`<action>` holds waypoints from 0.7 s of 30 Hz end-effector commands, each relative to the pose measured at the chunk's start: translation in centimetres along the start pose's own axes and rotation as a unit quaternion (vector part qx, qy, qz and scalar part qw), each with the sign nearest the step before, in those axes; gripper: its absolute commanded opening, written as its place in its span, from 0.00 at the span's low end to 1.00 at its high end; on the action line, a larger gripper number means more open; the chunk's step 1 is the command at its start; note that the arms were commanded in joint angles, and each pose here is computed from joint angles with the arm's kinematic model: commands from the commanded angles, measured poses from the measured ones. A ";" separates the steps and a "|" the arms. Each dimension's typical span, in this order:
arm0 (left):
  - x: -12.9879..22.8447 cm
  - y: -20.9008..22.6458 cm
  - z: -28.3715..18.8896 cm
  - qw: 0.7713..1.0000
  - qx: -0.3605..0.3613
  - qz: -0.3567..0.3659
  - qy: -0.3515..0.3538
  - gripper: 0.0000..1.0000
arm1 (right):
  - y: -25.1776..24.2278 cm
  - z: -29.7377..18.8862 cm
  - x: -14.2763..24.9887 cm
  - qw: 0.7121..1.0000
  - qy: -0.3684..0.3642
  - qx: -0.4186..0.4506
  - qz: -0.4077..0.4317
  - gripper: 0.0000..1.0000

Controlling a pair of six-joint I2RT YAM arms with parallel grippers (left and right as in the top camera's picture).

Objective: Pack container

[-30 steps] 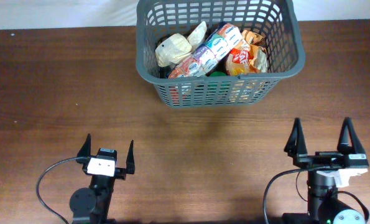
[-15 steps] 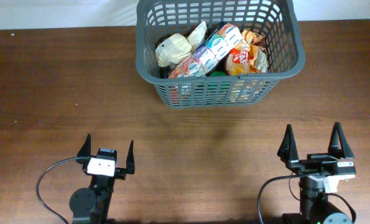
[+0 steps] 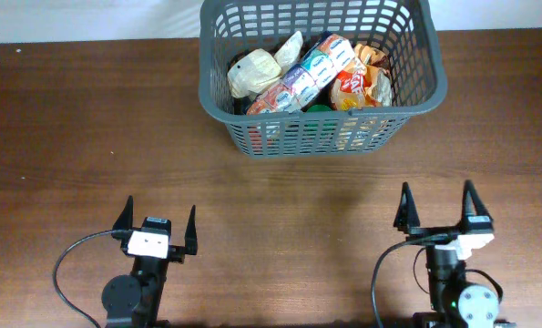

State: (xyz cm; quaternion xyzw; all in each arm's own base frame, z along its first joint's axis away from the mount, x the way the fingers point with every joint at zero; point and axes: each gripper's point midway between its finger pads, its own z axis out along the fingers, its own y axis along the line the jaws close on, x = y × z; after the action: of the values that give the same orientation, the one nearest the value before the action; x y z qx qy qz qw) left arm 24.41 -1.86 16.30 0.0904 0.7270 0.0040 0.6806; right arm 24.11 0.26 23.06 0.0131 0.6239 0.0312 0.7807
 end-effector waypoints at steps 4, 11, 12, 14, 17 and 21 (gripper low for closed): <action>0.4 0.2 0.0 1.000 -0.007 0.009 0.002 0.99 | 0.2 -0.2 2.7 0.999 0.053 -0.006 -0.001 0.99; 0.4 0.2 0.0 1.000 -0.007 0.009 0.002 0.99 | 0.0 -0.9 6.6 0.991 0.134 -0.001 0.001 0.99; 0.4 0.2 0.0 1.000 -0.006 0.009 0.002 0.99 | 0.1 -1.1 7.2 0.989 0.145 -0.004 0.002 0.99; 0.4 0.2 0.0 1.000 -0.006 0.009 0.002 0.99 | 0.1 -1.1 7.3 0.989 0.148 -0.003 0.001 0.99; 0.4 0.2 0.0 1.000 -0.006 0.009 0.002 0.99 | 0.0 -1.1 7.3 0.989 0.148 -0.003 0.002 0.99; 0.4 0.2 0.0 1.000 -0.006 0.009 0.002 0.99 | 0.0 -1.1 7.3 0.989 0.148 -0.003 0.002 0.99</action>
State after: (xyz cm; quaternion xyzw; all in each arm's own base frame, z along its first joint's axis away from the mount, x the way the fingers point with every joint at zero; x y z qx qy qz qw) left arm 24.41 -1.86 16.29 0.0903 0.7272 0.0038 0.6805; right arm 24.64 0.31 15.78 0.0175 0.7329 0.0305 0.6794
